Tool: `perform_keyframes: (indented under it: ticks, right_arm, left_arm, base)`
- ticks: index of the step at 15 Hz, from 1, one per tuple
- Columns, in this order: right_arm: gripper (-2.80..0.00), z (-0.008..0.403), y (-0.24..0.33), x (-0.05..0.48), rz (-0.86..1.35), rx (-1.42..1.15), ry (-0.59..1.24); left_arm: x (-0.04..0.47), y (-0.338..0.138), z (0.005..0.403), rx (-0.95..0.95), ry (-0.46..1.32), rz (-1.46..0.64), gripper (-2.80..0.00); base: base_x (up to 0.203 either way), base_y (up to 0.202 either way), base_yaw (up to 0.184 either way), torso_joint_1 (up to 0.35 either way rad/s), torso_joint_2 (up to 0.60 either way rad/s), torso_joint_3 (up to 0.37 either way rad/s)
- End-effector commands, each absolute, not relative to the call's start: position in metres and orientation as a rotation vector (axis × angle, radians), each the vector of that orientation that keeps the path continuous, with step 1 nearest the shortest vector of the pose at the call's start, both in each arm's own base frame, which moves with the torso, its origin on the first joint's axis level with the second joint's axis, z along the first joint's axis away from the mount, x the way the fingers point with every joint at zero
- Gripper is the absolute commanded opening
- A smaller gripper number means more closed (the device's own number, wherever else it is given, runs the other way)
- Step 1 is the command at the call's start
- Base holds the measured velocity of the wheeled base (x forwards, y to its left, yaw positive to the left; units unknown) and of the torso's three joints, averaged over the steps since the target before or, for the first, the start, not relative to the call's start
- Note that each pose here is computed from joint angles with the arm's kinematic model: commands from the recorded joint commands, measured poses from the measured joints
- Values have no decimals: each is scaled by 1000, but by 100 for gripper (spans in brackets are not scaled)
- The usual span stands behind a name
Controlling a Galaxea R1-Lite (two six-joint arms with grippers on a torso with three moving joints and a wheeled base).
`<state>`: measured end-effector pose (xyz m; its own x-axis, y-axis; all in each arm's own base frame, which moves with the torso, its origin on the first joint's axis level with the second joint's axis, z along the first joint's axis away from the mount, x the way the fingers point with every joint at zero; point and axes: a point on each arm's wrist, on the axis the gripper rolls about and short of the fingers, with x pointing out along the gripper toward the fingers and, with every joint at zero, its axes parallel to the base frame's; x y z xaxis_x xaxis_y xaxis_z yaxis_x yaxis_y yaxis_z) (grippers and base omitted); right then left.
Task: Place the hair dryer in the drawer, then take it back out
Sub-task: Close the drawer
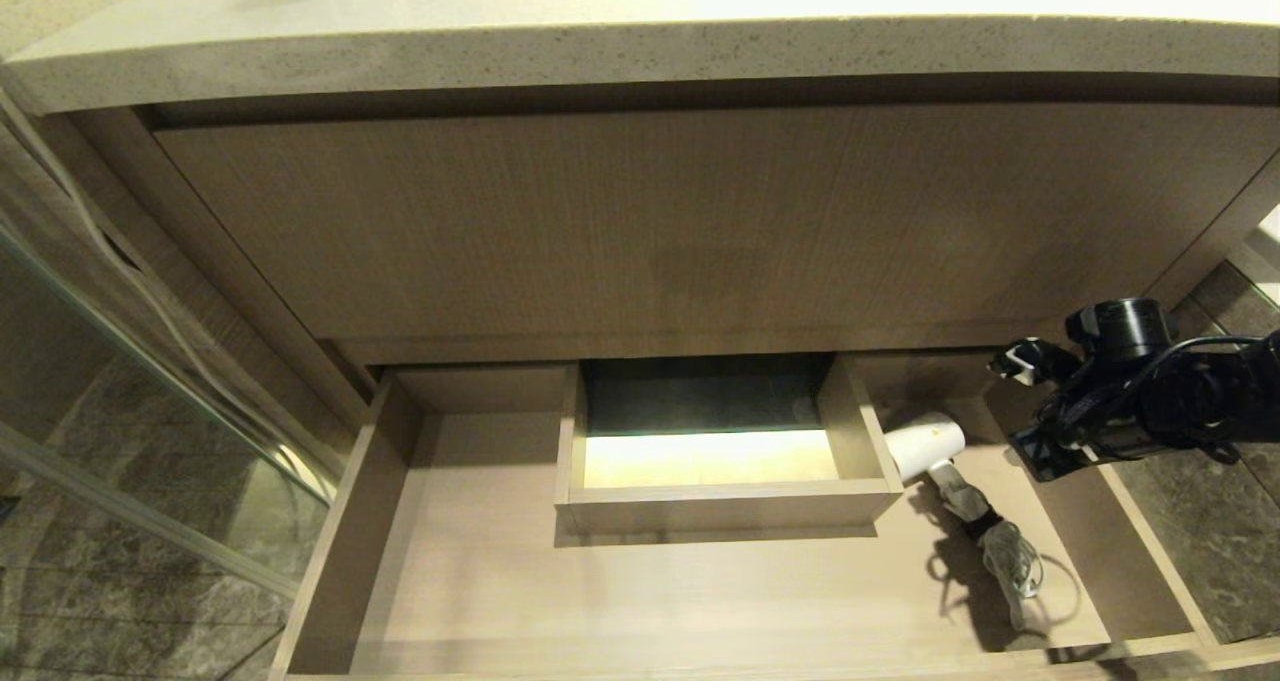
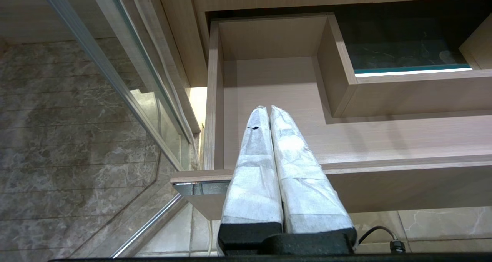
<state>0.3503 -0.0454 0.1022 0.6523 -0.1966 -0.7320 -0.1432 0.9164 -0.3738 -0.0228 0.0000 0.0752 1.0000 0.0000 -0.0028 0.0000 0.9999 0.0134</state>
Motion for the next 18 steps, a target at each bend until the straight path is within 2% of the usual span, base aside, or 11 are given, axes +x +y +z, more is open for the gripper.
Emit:
perform_keyframes:
  ticks: [1, 4, 6, 8, 10, 15, 18]
  right_arm:
    - [-280, 145, -41, 312, -53, -443, 769]
    - [-280, 178, -35, 252, -74, -459, 732]
    - [-280, 189, -32, 200, -117, -470, 772]
    - [-280, 179, -30, 149, -187, -491, 899]
    - [-280, 149, -32, 112, -303, -521, 1106]
    - [-280, 102, -41, 98, -387, -539, 1458]
    - [-280, 86, -46, 115, -379, -502, 1561]
  left_arm:
    - [-23, 0, 75, 14, 3, 0, -280]
    - [-23, 0, 75, 14, 2, 0, -280]
    - [-23, 0, 75, 14, 3, 0, -280]
    - [-23, 0, 75, 14, 3, 0, -280]
    - [-23, 0, 75, 14, 3, 0, -280]
    - [-23, 0, 75, 14, 3, 0, -280]
    - [-23, 0, 75, 14, 2, 0, -280]
  base:
    - [0, 0, 0, 0, 0, 0]
    - [0, 0, 0, 0, 0, 0]
    - [0, 0, 0, 0, 0, 0]
    - [0, 0, 0, 0, 0, 0]
    - [0, 0, 0, 0, 0, 0]
    - [0, 0, 0, 0, 0, 0]
    - [0, 0, 0, 0, 0, 0]
